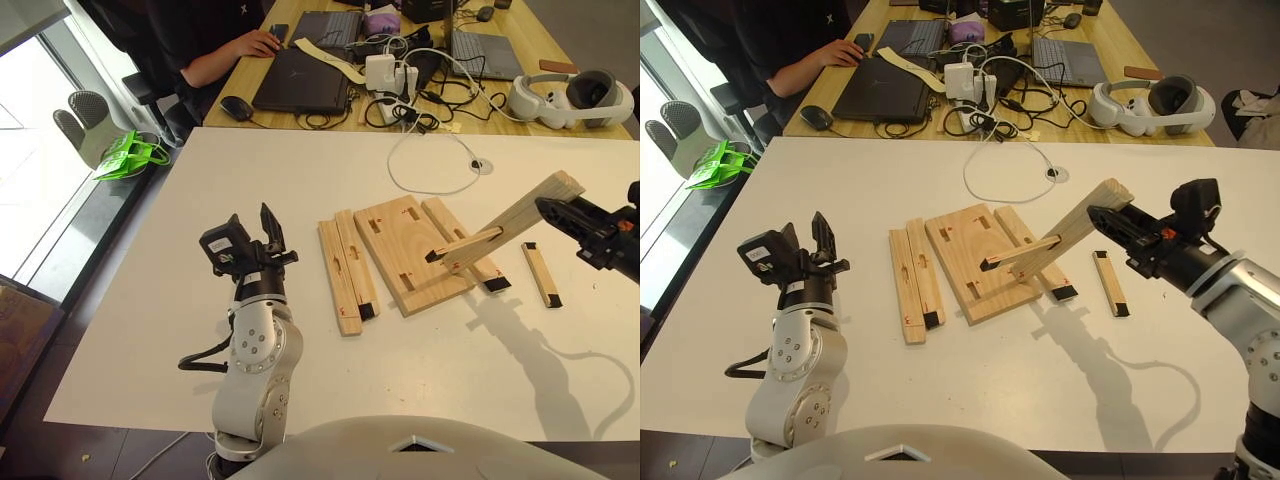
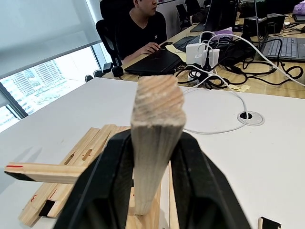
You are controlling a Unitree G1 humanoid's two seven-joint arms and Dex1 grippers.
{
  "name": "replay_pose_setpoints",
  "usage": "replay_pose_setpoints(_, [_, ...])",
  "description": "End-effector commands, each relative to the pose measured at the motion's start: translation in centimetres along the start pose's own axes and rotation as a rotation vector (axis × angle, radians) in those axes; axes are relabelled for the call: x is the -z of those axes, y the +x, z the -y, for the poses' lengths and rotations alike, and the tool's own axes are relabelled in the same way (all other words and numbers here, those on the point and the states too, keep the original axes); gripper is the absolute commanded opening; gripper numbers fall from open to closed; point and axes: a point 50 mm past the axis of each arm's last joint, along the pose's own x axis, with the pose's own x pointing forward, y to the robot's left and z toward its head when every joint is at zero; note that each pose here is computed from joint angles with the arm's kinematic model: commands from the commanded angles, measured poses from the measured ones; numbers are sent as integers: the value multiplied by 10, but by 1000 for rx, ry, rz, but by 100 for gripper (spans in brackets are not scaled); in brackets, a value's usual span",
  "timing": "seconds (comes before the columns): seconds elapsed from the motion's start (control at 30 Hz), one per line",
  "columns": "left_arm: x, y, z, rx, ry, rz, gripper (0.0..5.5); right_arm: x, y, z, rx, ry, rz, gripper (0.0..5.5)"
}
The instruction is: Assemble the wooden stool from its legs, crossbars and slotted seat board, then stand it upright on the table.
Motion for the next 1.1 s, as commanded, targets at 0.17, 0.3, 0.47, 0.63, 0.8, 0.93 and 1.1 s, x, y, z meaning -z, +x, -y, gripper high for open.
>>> replay_pose_setpoints(0.17, [-5, 6, 8, 12, -52, -2, 230, 21, 23, -10, -6, 11, -125, 98])
replay_pose_setpoints(0.3, [-6, 9, 9, 41, -44, -6, 230, 21, 47, -19, 11, 12, -61, 98])
replay_pose_setpoints(0.47, [-8, 13, 9, 71, -33, -10, 230, 20, 74, -25, 117, 10, 20, 98])
replay_pose_setpoints(0.63, [-10, 17, 12, 115, -22, -15, 230, 26, 85, -36, 126, 50, 32, 98])
replay_pose_setpoints(0.8, [-11, 19, 12, 127, -14, -20, 230, 17, 89, -20, 132, 16, 19, 98])
replay_pose_setpoints(0.93, [-10, 21, 15, 146, -14, -22, 230, 4, 96, -14, 136, 20, 81, 98])
replay_pose_setpoints(1.1, [-11, 22, 14, 157, -8, -24, 230, -10, 97, -26, 16, 108, 192, 194])
